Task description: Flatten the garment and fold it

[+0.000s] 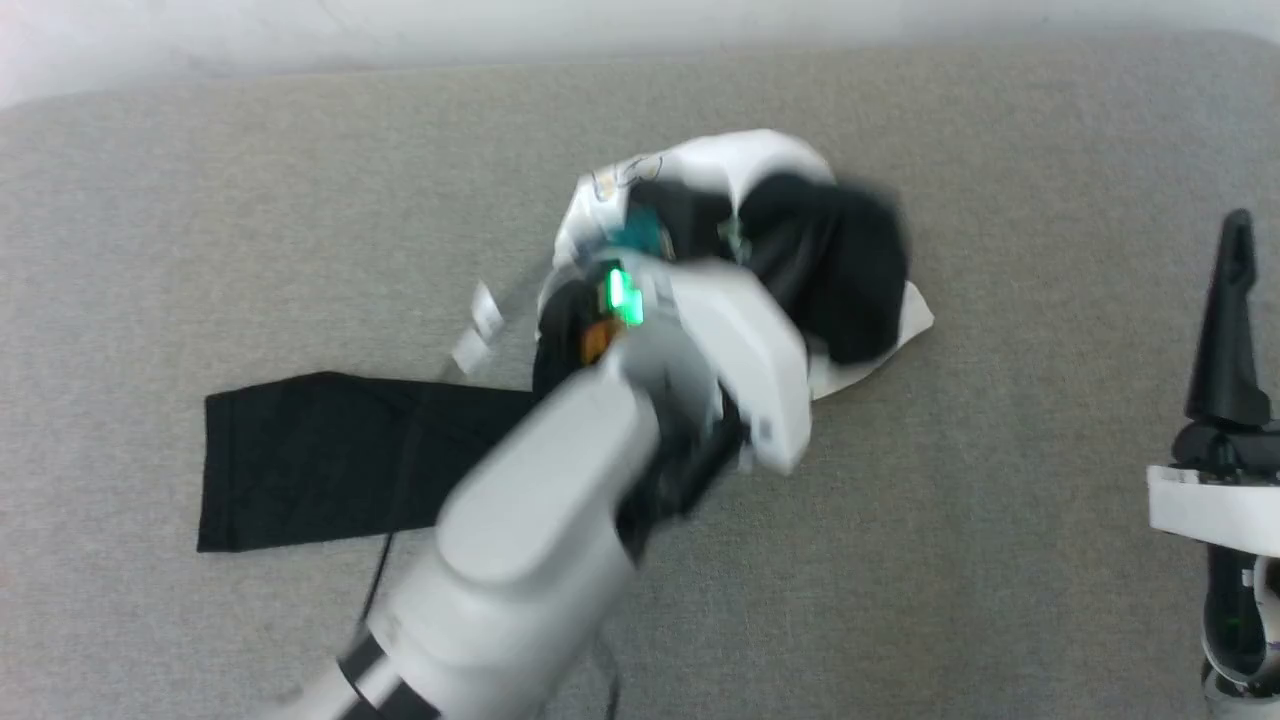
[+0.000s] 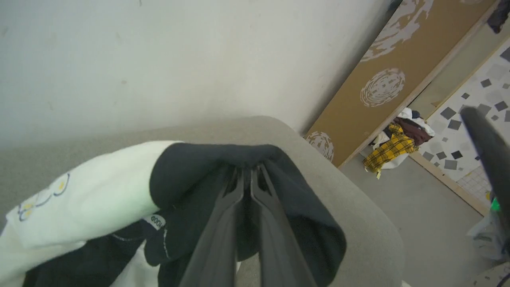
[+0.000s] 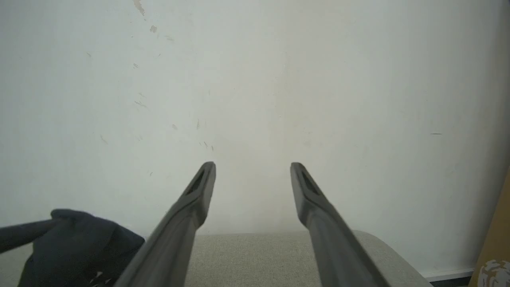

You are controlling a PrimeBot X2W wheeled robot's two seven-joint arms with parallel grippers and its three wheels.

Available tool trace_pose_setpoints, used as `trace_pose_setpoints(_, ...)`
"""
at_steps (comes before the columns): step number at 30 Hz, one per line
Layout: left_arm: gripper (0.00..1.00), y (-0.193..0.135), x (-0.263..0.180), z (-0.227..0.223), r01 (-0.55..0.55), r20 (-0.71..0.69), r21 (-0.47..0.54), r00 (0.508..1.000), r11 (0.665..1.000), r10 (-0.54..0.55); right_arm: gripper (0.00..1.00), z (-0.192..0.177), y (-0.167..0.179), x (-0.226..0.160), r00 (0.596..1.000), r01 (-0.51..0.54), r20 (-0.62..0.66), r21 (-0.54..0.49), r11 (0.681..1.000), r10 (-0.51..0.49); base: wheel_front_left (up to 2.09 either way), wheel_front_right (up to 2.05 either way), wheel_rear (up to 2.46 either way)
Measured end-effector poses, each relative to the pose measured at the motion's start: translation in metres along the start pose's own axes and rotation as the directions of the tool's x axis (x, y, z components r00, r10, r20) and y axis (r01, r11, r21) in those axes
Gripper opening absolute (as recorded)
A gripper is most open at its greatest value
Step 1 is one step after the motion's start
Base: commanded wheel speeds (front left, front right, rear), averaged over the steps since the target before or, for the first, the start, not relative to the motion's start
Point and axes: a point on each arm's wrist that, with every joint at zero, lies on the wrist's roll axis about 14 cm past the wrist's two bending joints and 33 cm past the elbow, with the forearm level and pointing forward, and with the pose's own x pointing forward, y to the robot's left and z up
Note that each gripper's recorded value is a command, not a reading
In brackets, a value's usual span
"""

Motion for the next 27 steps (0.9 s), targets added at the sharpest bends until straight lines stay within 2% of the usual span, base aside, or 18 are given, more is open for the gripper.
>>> trace_pose_setpoints(3, 0.00, 0.018, -0.004, -0.064, -0.076, -0.151, 0.000, 0.986, 0.997, 0.075, 1.00, -0.005, 0.003, 0.002, 1.000, -0.007, -0.014, 0.005, 1.000, 0.007, 0.00, 0.00, 0.00)
trace_pose_setpoints(5, 0.00, 0.031, -0.009, -0.099, -0.115, -0.245, 0.036, 0.962, 0.993, 0.120, 1.00, -0.006, 0.003, 0.003, 1.000, -0.008, -0.016, 0.004, 1.000, 0.008, 0.00, 0.00, 0.00)
trace_pose_setpoints(9, 0.00, 0.046, -0.013, -0.130, -0.157, -0.311, 0.050, 0.936, 0.986, 0.165, 1.00, -0.012, -0.001, 0.001, 0.999, 0.002, -0.033, -0.001, 1.000, -0.002, 0.00, 0.00, 0.00)
trace_pose_setpoints(10, 0.23, 0.047, -0.012, -0.130, -0.161, -0.303, 0.042, 0.938, 0.986, 0.166, 1.00, -0.013, -0.002, 0.001, 0.999, 0.005, -0.037, -0.003, 1.000, -0.005, 0.00, 0.00, 0.00)
trace_pose_setpoints(11, 0.77, 0.047, -0.011, -0.130, -0.163, -0.293, 0.035, 0.942, 0.986, 0.166, 1.00, -0.014, -0.004, 0.001, 0.999, 0.009, -0.039, -0.006, 1.000, -0.009, 0.00, 0.00, 0.00)
trace_pose_setpoints(12, 1.00, 0.047, -0.010, -0.126, -0.167, -0.273, 0.021, 0.947, 0.986, 0.166, 1.00, -0.014, -0.005, 0.000, 0.999, 0.012, -0.041, -0.007, 1.000, -0.012, 0.00, 0.00, 0.00)
trace_pose_setpoints(16, 1.00, 0.044, -0.006, -0.098, -0.168, -0.153, -0.026, 0.975, 0.985, 0.162, 1.00, -0.012, -0.006, -0.001, 0.999, 0.017, -0.039, -0.002, 1.000, -0.017, 0.00, 0.00, 0.00)
trace_pose_setpoints(20, 1.00, 0.035, -0.006, -0.045, -0.145, 0.051, -0.062, 0.988, 0.987, 0.148, 1.00, -0.006, -0.005, -0.005, 0.999, 0.014, -0.031, 0.005, 1.000, -0.013, 0.00, 0.00, 0.00)
trace_pose_setpoints(23, 1.00, 0.036, -0.017, -0.001, -0.140, 0.212, -0.062, 0.966, 0.988, 0.150, 1.00, -0.002, -0.004, -0.009, 0.999, 0.012, -0.030, 0.012, 1.000, -0.011, 0.00, 0.00, 0.00)
trace_pose_setpoints(27, 1.00, 0.059, -0.056, 0.031, -0.229, 0.344, 0.007, 0.915, 0.973, 0.212, 1.00, -0.002, -0.003, -0.016, 0.999, 0.012, -0.040, 0.032, 0.999, -0.011, 0.00, 0.00, 0.00)
